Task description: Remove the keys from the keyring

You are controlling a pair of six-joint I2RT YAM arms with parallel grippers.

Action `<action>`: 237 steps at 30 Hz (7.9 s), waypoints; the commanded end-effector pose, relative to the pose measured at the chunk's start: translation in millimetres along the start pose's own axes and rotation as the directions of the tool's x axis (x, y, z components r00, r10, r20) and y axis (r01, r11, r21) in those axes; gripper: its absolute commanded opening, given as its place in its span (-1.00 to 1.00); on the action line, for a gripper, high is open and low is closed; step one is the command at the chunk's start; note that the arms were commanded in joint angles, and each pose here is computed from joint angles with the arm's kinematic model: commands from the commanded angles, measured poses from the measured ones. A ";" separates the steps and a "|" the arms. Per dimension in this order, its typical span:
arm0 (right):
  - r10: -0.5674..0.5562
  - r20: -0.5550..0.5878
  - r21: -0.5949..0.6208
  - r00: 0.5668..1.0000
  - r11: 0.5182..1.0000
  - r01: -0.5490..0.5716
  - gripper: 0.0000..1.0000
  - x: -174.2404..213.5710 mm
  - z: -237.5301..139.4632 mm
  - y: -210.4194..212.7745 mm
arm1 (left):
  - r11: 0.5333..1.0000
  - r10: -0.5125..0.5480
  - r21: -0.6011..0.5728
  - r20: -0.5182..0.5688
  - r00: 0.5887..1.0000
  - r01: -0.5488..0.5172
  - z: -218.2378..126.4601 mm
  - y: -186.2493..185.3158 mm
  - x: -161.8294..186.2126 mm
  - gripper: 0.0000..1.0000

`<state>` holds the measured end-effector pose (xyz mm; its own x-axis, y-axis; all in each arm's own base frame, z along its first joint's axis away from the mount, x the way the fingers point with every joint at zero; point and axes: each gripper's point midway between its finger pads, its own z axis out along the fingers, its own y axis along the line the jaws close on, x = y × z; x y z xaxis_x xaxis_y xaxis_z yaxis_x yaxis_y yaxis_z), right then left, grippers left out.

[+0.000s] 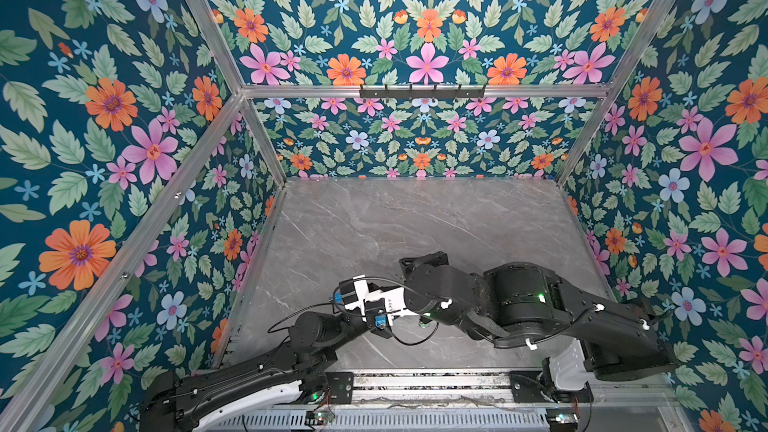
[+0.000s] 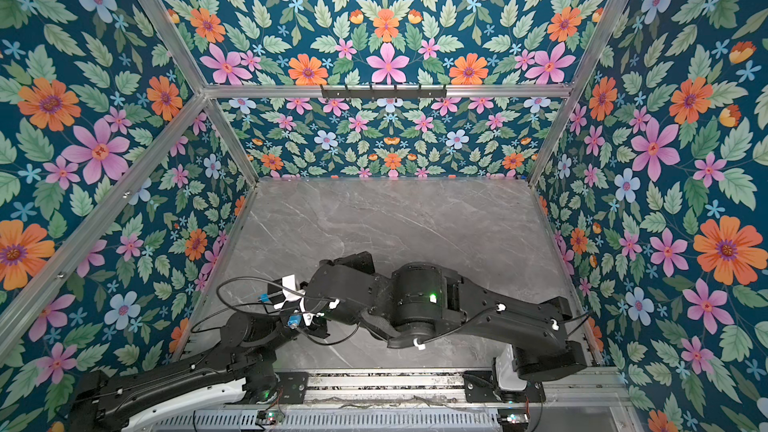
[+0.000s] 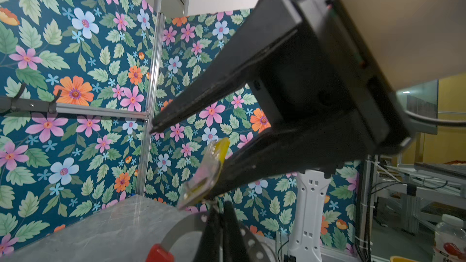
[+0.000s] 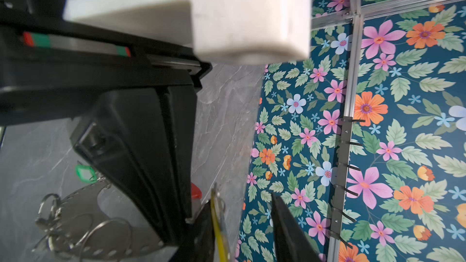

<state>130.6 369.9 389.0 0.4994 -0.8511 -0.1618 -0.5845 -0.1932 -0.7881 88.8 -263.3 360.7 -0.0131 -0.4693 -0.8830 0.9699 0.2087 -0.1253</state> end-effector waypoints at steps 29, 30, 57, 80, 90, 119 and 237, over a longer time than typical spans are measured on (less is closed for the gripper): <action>0.541 0.306 -0.416 0.783 0.816 -0.402 -0.20 -17.6 -50.9 -14.5 | 0.920 -0.084 0.384 -0.007 0.996 0.081 -9.6 -67.2 -7.2 -1.00; 0.549 0.308 -0.415 0.777 0.812 -0.410 -0.19 -18.1 -49.1 -15.8 | 0.922 -0.085 0.378 0.001 0.996 0.078 -10.2 -66.2 -8.1 -1.00; 0.913 0.375 -0.723 0.162 0.397 -0.565 -0.23 2.8 -65.2 7.0 | 0.982 -0.099 0.172 0.102 0.990 0.080 -14.3 -30.1 -20.5 -1.00; 0.934 0.286 -0.789 0.211 0.355 -0.501 -0.50 -7.1 -51.0 34.9 | 0.986 -0.090 0.147 0.110 0.990 0.074 -19.1 -26.2 -20.4 -1.00; 0.934 0.288 -0.787 0.213 0.358 -0.502 -0.65 -8.7 -49.7 32.4 | 0.986 -0.093 0.147 0.110 0.990 0.076 -19.1 -26.1 -20.0 -1.00; 0.920 0.289 -0.518 0.263 0.382 -0.766 -1.00 78.9 -31.1 40.1 | 0.976 -0.172 -0.145 -0.073 0.982 0.160 -23.8 19.1 15.3 -0.11; 0.911 0.293 -0.466 0.290 0.401 -0.788 -1.00 89.3 28.7 66.9 | 0.874 -0.482 -0.275 -0.384 0.788 0.401 1.1 45.1 33.1 -0.06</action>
<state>150.0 291.5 289.0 -0.2132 -0.3436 -0.9146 -0.9318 0.3529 0.0847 134.4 -269.3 291.2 -0.6734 -0.0323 -0.7385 0.6894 0.3332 -0.6432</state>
